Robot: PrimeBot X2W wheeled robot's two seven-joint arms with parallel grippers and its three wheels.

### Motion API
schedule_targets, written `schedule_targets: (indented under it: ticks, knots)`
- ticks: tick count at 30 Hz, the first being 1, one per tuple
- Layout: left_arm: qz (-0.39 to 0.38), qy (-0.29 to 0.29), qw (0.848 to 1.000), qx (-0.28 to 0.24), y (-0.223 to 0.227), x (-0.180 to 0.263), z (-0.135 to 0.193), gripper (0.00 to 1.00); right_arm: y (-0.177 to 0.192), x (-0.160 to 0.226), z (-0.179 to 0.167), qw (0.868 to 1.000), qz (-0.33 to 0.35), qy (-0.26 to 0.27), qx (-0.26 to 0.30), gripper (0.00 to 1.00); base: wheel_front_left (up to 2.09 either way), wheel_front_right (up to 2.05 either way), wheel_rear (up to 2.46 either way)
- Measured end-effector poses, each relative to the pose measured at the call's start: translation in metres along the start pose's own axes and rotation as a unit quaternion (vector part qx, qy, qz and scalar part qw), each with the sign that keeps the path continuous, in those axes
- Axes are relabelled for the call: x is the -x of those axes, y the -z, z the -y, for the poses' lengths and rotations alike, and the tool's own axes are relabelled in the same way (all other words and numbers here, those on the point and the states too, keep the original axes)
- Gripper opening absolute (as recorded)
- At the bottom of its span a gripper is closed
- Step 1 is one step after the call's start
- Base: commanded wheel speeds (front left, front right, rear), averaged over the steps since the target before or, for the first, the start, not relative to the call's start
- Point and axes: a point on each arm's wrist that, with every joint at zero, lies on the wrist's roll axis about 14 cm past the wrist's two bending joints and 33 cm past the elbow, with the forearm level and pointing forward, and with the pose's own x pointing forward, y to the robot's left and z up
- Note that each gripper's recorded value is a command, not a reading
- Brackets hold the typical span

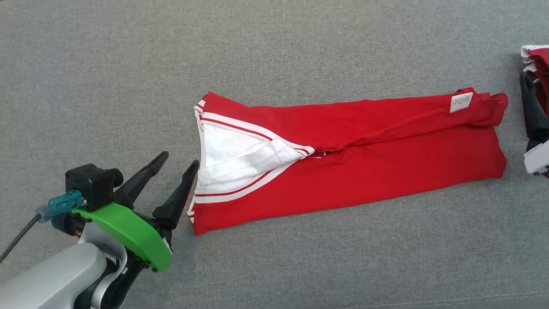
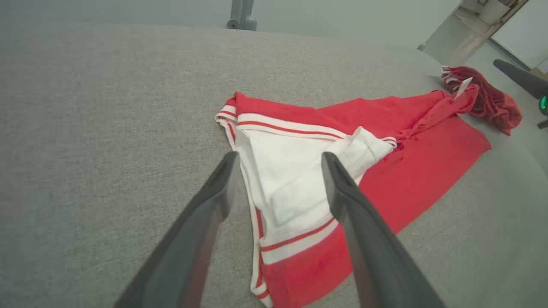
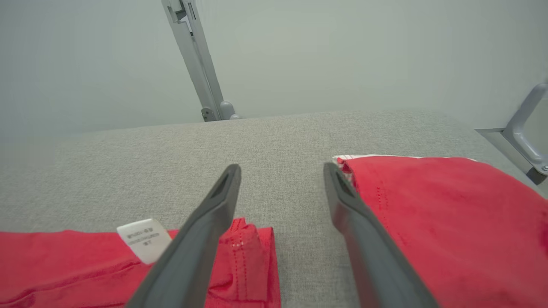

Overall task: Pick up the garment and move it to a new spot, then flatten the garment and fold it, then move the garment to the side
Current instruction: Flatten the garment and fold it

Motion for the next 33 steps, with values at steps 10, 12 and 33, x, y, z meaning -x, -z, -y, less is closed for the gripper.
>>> schedule_targets:
  ticks: [10, 12, 33]
  knots:
    - [0.127, -0.121, 0.983, -0.045, -0.022, 0.018, -0.005, 1.0, 0.043, 0.054, -0.012, 0.996, -0.022, 0.04, -0.078, 1.0, 0.0, 0.0, 0.0]
    - [0.15, -0.139, 0.977, -0.053, -0.023, 0.025, -0.003, 1.0, 0.046, 0.059, -0.012, 0.994, -0.02, 0.049, -0.095, 1.0, 0.0, 0.0, 0.0]
    - [0.197, -0.257, 0.941, -0.097, 0.019, 0.1, 0.001, 1.0, 0.069, 0.058, -0.023, 0.987, -0.031, 0.082, -0.136, 1.0, 0.0, 0.0, 0.0]
